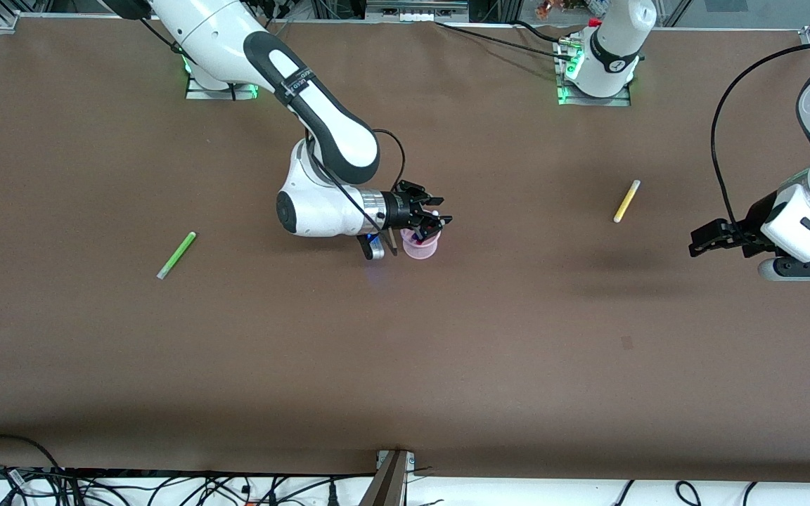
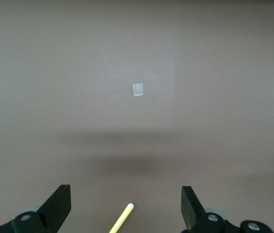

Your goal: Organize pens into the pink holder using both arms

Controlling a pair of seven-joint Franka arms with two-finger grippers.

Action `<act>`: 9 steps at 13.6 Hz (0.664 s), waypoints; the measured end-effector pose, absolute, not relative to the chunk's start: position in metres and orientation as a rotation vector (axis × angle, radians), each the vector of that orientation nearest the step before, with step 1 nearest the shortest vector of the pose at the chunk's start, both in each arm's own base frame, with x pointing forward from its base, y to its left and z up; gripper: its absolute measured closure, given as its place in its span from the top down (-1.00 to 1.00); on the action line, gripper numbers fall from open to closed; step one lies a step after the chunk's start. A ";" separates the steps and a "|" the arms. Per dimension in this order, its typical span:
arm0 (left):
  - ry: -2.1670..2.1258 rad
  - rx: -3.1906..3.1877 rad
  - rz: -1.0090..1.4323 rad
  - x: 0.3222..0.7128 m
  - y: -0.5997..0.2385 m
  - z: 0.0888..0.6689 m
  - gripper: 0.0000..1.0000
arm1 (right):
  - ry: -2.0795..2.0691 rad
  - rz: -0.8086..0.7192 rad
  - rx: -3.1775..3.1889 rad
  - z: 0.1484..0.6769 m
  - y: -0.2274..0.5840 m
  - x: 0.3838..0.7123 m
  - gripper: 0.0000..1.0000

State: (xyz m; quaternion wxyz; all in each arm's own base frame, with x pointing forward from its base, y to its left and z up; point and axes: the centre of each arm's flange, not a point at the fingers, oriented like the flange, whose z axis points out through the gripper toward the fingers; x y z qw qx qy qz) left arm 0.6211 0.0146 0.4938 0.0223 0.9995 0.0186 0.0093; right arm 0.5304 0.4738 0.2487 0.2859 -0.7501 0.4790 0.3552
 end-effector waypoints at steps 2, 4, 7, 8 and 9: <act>0.058 3.096 0.030 0.621 0.015 0.494 1.00 | 1.263 0.948 -2.003 0.260 0.474 0.532 0.53; 0.058 3.096 0.030 0.621 0.015 0.494 1.00 | 1.217 0.934 -2.033 0.281 0.468 0.539 0.67; 0.057 3.096 0.031 0.621 0.015 0.494 1.00 | 1.054 0.840 -2.274 0.322 0.432 0.555 0.99; 0.057 3.096 0.031 0.621 0.015 0.494 1.00 | 0.988 0.809 -2.354 0.338 0.417 0.561 0.99; 0.057 3.096 0.033 0.621 0.014 0.494 1.00 | 0.926 0.784 -2.414 0.353 0.399 0.568 0.99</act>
